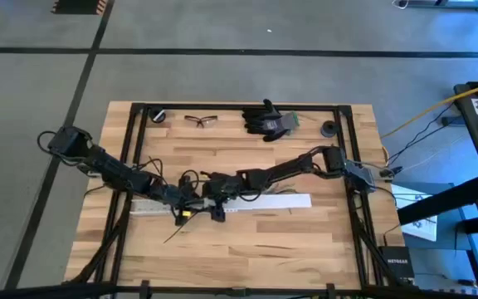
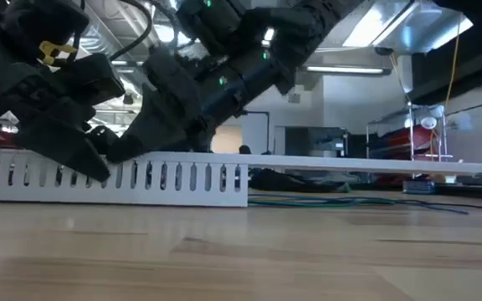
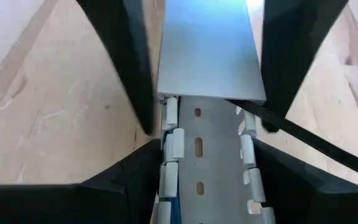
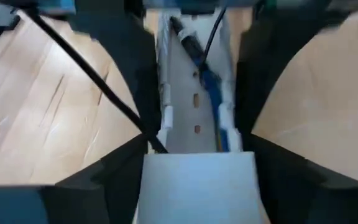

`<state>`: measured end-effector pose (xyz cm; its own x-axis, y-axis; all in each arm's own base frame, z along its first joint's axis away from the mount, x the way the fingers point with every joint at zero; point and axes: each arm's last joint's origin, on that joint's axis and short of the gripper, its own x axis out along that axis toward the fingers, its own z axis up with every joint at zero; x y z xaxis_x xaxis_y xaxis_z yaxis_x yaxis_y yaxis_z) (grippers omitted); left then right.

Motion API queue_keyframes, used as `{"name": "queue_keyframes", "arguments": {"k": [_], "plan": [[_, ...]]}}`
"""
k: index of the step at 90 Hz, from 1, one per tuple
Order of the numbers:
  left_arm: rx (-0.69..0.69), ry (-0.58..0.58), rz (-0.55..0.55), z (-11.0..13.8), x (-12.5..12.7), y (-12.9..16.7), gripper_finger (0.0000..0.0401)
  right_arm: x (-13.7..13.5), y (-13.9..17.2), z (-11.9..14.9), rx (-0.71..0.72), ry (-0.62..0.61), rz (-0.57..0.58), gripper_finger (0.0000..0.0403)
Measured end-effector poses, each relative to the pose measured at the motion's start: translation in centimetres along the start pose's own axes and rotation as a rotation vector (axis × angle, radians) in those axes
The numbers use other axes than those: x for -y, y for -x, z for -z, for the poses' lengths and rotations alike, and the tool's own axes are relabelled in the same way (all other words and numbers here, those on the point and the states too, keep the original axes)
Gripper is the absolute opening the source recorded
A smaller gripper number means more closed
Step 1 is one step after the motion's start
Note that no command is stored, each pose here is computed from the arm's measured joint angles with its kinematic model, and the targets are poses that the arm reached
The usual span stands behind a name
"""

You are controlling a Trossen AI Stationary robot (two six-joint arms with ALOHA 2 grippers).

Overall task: Ziptie cables
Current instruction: Close the white cable duct

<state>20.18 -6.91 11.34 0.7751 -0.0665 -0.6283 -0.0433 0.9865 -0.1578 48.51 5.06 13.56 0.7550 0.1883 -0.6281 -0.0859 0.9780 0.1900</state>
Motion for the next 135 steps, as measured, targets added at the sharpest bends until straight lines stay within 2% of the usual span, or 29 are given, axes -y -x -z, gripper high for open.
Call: {"name": "queue_keyframes", "arguments": {"k": [16, 31, 37, 48, 56, 64, 69, 76, 86, 107, 116, 126, 135], "plan": [[0.001, 0.000, -0.006, 0.0, 0.0, 0.0, 0.0208, -0.3, 1.1, -1.9, -0.085, 0.105, 0.037, 0.0297], [-0.001, 0.006, -0.007, 0.0, 0.0, 0.0, 0.0208, -1.0, 4.7, -4.4, -0.180, 0.171, 0.057, 0.0304], [-0.003, 0.008, -0.008, 0.0, 0.0, 0.0, 0.0208, -1.3, 6.3, -4.6, -0.212, 0.167, 0.060, 0.0303], [-0.003, 0.005, -0.009, 0.1, 0.0, 0.0, 0.0208, -1.9, 8.2, -3.1, -0.252, 0.138, 0.057, 0.0303], [-0.002, 0.005, -0.009, 0.1, 0.0, 0.0, 0.0208, -2.4, 9.0, -1.6, -0.173, 0.105, 0.042, 0.0303], [-0.001, 0.001, -0.008, 0.0, 0.0, 0.0, 0.0208, -2.4, 8.5, 0.4, -0.047, 0.070, 0.021, 0.0303], [0.000, 0.001, -0.009, 0.1, 0.0, 0.0, 0.0208, -2.4, 8.1, 1.9, -0.016, 0.052, 0.006, 0.0303], [0.001, 0.002, -0.009, 0.0, 0.0, 0.0, 0.0208, -2.4, 7.8, 2.5, 0.065, 0.057, -0.007, 0.0303], [0.001, 0.002, -0.010, 0.1, 0.0, 0.0, 0.0208, -2.3, 7.7, 2.2, 0.149, 0.099, 0.013, 0.0303], [0.006, 0.003, -0.020, 0.0, -0.1, 0.0, 0.0208, -2.3, 7.6, 1.4, 0.202, 0.146, 0.046, 0.0303], [0.006, 0.006, -0.021, 0.0, -0.1, 0.0, 0.0208, -2.6, 9.2, 0.4, 0.161, 0.157, 0.052, 0.0303], [0.007, 0.014, -0.022, 0.0, -0.1, 0.0, 0.0208, -3.0, 12.4, -0.3, 0.140, 0.168, 0.084, 0.0303], [0.007, 0.017, -0.023, 0.0, -0.1, 0.0, 0.0208, -3.3, 14.0, 0.8, 0.160, 0.133, 0.085, 0.0303]]}}
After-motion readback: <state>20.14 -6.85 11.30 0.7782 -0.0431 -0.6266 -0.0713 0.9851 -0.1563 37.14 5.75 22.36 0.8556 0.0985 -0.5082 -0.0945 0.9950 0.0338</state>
